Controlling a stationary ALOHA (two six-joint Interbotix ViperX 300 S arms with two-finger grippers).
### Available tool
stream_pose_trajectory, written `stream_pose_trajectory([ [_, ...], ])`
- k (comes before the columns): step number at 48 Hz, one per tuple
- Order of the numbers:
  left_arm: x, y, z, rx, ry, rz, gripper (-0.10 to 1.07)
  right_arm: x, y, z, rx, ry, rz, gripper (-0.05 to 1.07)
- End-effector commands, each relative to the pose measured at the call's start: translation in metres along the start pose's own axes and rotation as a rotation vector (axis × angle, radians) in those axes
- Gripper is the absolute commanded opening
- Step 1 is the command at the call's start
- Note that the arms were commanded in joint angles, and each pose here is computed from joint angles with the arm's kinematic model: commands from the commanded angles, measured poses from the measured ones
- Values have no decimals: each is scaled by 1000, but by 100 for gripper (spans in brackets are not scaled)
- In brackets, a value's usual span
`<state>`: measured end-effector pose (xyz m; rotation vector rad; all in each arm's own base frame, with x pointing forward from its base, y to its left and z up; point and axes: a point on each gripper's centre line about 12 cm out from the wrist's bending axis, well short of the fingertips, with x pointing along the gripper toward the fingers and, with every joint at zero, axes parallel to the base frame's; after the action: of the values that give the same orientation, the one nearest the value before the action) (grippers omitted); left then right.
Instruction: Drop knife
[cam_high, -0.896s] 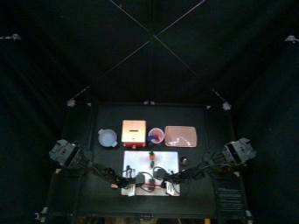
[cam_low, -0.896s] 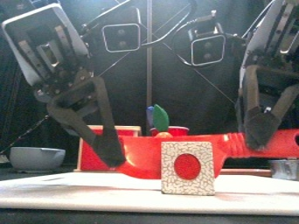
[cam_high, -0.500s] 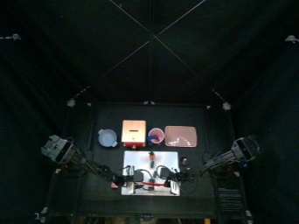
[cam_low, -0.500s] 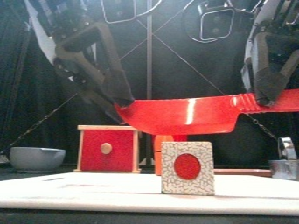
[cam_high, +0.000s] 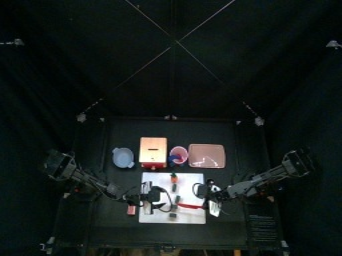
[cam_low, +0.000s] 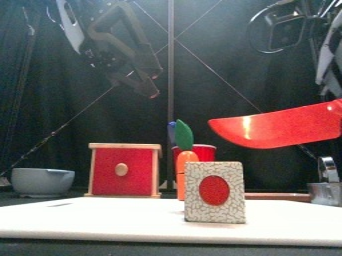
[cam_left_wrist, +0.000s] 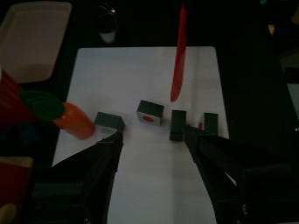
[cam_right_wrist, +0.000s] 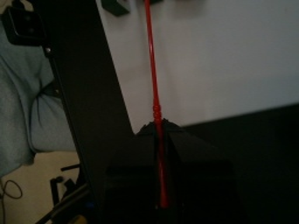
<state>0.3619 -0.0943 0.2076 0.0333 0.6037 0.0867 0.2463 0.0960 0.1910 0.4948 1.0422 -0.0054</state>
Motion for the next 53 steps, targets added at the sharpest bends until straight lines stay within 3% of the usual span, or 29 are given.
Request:
stream_pose_trajectory([
  [1,-13,7,12,-18,-43,13,92,-16,-6,-13,49,9,31,25],
  [13,-26,17,12,-28,-62,42,92,-27,-37,-47,143,63,20,57],
  [19,-25,21,11,-31,-58,52,92,-30,-44,-49,144,47,14,74],
  [30,-25,24,9,-40,-52,62,92,-40,-51,-43,109,18,-26,96],
  [43,-20,39,3,-63,-31,98,92,-50,-57,-33,119,-68,-20,100],
  [53,-20,40,1,-64,-26,96,92,-53,-59,-25,89,-128,-25,100],
])
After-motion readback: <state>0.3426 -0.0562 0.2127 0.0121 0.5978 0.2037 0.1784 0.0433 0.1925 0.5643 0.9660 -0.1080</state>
